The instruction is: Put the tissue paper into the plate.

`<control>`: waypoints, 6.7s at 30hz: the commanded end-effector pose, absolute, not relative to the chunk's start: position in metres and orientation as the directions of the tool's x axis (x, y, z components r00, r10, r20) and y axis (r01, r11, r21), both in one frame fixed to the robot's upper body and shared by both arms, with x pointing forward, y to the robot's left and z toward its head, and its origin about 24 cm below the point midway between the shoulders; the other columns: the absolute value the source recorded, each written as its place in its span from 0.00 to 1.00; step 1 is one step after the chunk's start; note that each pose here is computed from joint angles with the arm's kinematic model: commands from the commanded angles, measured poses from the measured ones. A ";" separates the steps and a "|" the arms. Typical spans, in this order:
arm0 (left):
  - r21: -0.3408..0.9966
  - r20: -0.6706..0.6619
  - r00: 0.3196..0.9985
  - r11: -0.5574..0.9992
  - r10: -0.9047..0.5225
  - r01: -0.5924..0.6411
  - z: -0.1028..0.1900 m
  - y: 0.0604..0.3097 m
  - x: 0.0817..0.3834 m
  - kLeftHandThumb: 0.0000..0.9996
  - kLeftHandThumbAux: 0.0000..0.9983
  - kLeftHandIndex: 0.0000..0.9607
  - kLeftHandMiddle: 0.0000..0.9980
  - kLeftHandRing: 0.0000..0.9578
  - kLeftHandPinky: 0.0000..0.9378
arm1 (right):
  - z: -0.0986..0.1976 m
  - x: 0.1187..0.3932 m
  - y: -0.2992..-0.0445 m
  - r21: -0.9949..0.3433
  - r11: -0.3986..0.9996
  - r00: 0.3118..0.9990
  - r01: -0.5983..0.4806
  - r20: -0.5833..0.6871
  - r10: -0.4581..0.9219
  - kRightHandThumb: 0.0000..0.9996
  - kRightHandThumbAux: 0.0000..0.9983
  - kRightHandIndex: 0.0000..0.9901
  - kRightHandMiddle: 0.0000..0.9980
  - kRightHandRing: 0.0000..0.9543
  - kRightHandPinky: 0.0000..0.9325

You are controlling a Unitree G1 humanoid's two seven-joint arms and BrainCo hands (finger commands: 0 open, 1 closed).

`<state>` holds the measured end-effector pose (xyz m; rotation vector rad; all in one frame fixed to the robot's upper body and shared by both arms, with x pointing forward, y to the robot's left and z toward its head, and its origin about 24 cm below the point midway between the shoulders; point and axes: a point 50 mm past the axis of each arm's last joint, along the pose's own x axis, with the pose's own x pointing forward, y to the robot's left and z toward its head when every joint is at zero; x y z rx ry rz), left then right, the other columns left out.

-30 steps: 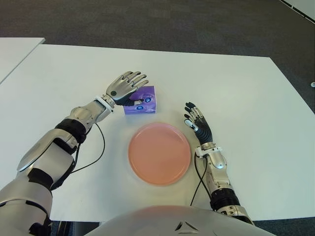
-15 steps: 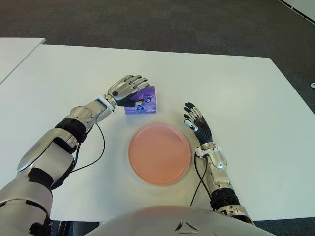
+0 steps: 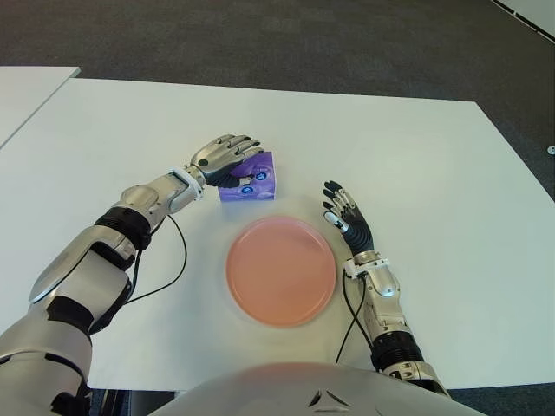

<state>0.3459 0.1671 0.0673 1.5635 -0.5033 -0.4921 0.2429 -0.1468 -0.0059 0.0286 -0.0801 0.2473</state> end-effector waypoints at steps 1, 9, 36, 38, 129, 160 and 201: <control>0.999 -0.049 0.809 -0.036 -0.585 0.035 0.063 0.171 0.342 0.13 0.28 0.00 0.00 0.00 0.00 | -0.039 0.220 -0.149 0.062 0.973 0.969 -0.223 -0.097 0.228 0.00 0.51 0.00 0.00 0.00 0.00; 0.992 -0.057 0.819 0.057 -0.572 0.109 0.066 0.174 0.341 0.16 0.29 0.00 0.00 0.00 0.00 | -0.038 0.221 -0.147 0.056 0.972 0.968 -0.230 -0.092 0.235 0.00 0.51 0.00 0.00 0.00 0.00; 0.890 -0.069 0.805 0.328 -0.589 0.316 0.094 0.180 0.335 0.22 0.30 0.00 0.00 0.00 0.00 | -0.040 0.222 -0.145 0.034 0.967 0.964 -0.252 -0.073 0.254 0.00 0.50 0.00 0.00 0.00 0.00; 0.894 -0.075 0.806 0.318 -0.587 0.314 0.093 0.180 0.335 0.22 0.30 0.00 0.00 0.00 0.00 | -0.039 0.222 -0.145 0.032 0.967 0.964 -0.254 -0.072 0.256 0.00 0.50 0.00 0.00 0.00 0.00; 0.988 -0.133 0.795 -0.011 -0.591 0.157 0.066 0.173 0.337 0.16 0.28 0.00 0.00 0.00 0.00 | -0.029 0.212 -0.136 -0.033 0.947 0.948 -0.319 -0.019 0.319 0.00 0.54 0.00 0.00 0.00 0.00; 0.959 -0.256 0.750 -0.060 -0.610 0.279 0.044 0.169 0.321 0.11 0.27 0.00 0.00 0.00 0.00 | -0.028 0.208 -0.133 0.010 0.945 0.943 -0.327 -0.060 0.327 0.00 0.55 0.00 0.00 0.00 0.00; 0.961 -0.275 0.791 -0.164 -0.547 0.221 -0.008 0.158 0.318 0.16 0.26 0.00 0.00 0.00 0.00 | -0.032 0.201 -0.129 0.010 0.942 0.940 -0.335 -0.072 0.335 0.00 0.52 0.00 0.00 0.00 0.00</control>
